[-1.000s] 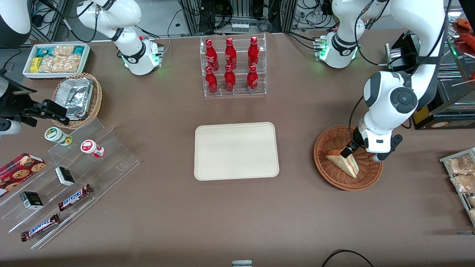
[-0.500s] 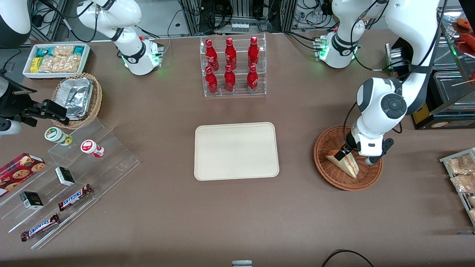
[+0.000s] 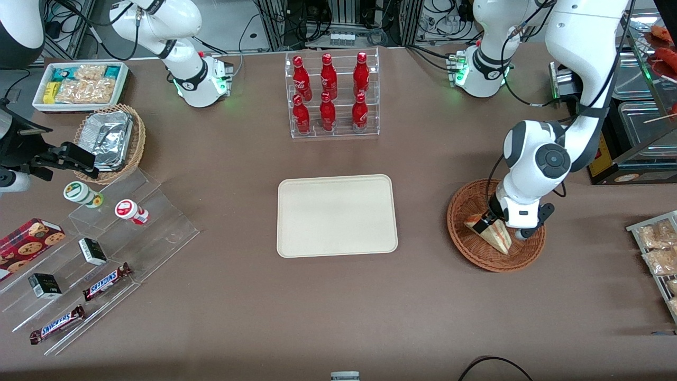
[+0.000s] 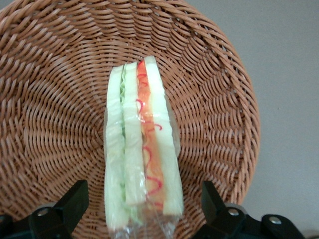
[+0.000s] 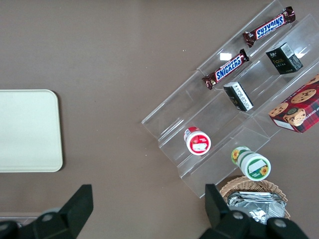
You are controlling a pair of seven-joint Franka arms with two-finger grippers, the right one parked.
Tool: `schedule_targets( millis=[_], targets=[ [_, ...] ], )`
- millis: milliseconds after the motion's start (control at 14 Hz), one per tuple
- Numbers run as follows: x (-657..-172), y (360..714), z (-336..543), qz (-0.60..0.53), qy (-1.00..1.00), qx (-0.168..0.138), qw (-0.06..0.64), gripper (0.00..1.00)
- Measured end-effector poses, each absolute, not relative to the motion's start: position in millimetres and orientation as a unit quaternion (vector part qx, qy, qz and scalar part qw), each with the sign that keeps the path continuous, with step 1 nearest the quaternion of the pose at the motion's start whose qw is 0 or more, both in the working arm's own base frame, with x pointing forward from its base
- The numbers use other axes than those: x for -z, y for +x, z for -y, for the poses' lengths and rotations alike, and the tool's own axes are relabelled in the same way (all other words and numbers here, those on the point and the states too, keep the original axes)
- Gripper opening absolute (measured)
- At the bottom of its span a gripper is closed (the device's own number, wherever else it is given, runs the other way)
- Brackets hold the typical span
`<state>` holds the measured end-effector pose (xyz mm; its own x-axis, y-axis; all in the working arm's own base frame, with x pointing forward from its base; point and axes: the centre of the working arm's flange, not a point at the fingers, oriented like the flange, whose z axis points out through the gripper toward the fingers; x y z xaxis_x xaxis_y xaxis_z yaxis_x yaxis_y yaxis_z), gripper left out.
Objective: Place sandwich from basket to tray
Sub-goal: 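Lower the left gripper and close it on the wrapped sandwich, then lift the sandwich and carry it over the cream tray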
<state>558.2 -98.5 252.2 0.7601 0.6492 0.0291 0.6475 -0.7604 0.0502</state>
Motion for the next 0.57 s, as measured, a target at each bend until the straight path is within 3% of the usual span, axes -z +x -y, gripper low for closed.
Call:
schedule_targets(
  millis=[214, 500, 571],
  targets=[
    [-241.9, 564.1, 95.2, -0.345, 0.938, -0.024, 0.017, 0.93],
    [-245.1, 569.0, 94.2, -0.346, 0.938, -0.028, 0.018, 0.48],
    [-247.2, 569.9, 94.3, -0.346, 0.938, -0.027, 0.017, 0.41]
  ],
)
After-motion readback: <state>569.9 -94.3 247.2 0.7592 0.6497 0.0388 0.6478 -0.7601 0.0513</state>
